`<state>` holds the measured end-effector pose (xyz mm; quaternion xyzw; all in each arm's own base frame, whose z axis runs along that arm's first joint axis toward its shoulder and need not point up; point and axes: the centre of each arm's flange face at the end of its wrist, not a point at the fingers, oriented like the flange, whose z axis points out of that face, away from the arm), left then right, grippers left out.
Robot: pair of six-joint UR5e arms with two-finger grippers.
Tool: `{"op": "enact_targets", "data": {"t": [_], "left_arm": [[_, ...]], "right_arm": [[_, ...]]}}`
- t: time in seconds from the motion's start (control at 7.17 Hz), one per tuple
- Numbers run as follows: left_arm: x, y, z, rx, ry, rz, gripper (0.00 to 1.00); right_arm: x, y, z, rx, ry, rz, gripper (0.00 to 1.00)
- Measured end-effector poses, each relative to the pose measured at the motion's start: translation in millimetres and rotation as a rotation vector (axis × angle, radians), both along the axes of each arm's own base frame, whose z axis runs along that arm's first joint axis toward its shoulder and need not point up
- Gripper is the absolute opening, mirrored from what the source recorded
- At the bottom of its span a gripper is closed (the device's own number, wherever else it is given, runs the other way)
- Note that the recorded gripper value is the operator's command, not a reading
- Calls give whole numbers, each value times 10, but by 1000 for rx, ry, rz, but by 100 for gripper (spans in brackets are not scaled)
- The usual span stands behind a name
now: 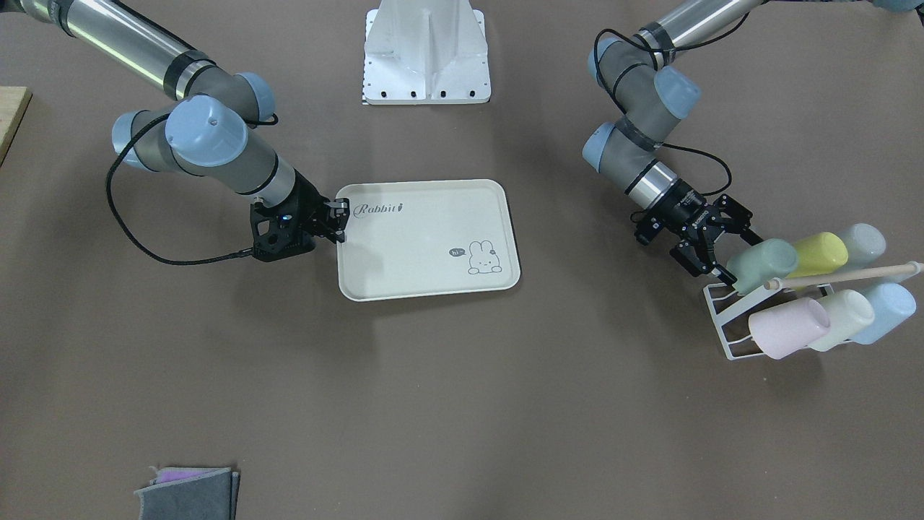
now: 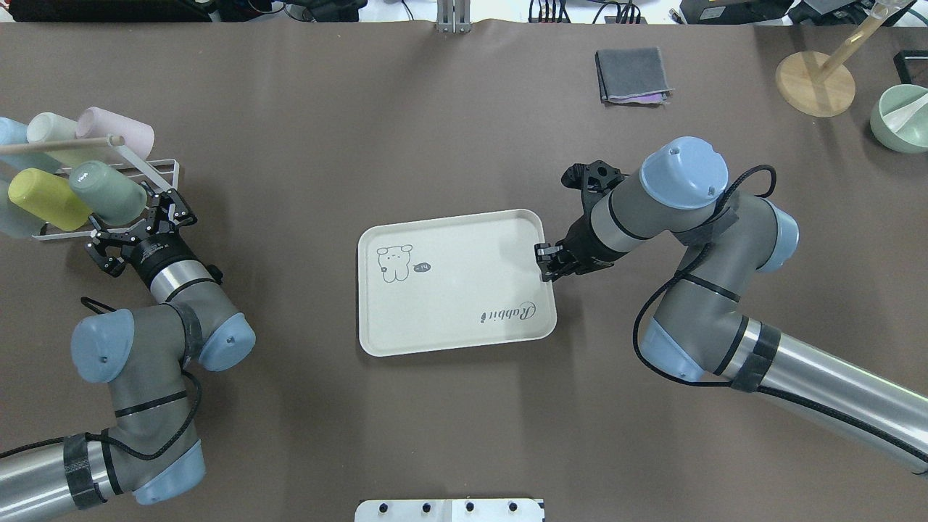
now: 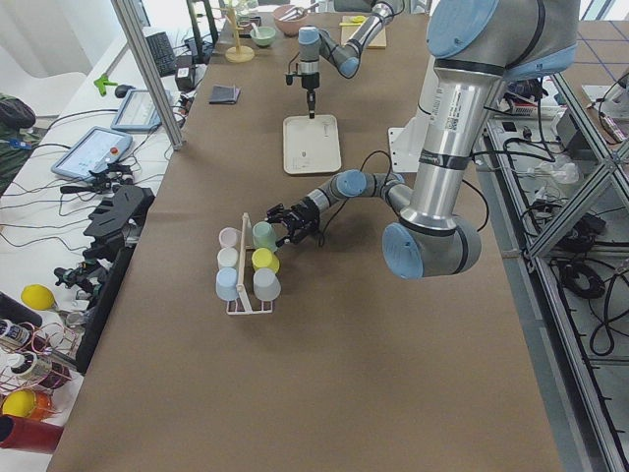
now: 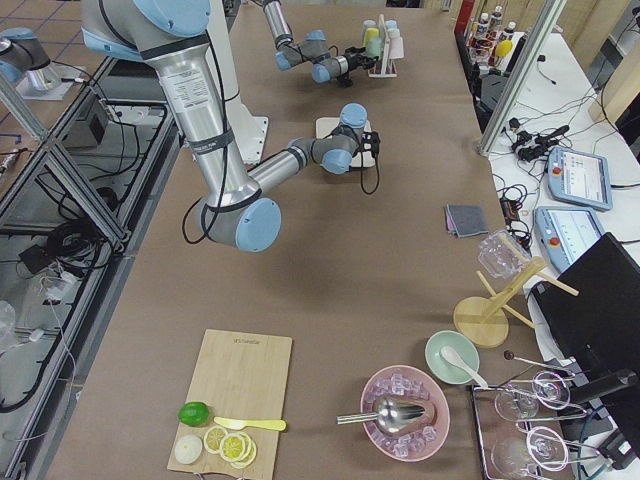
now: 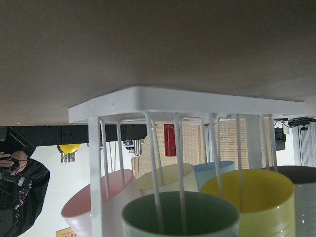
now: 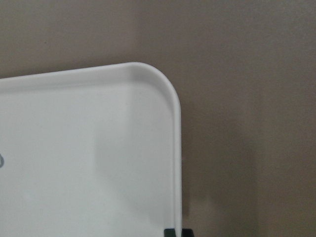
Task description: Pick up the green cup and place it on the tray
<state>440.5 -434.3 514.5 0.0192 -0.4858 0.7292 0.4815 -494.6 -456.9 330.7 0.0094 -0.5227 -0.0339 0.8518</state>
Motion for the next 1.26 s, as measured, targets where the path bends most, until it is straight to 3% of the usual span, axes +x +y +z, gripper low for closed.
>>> {"op": "enact_targets", "data": {"t": [0.28, 0.42, 0.56, 0.98, 1.26], "left_arm": [[-3, -3, 0, 0, 0, -1, 82], [-8, -7, 0, 0, 0, -2, 82], [-14, -13, -5, 1, 1, -3, 82], [-31, -28, -16, 2, 3, -6, 83], [-38, -37, -22, 4, 8, -8, 83]], "right_arm": [[-135, 74, -59, -13, 1, 12, 0], [-157, 99, -36, -22, 6, 15, 75], [-114, 49, 45, -36, 23, 25, 100], [349, -393, 229, -123, 119, 103, 100], [618, -501, 192, -172, 171, 130, 100]]}}
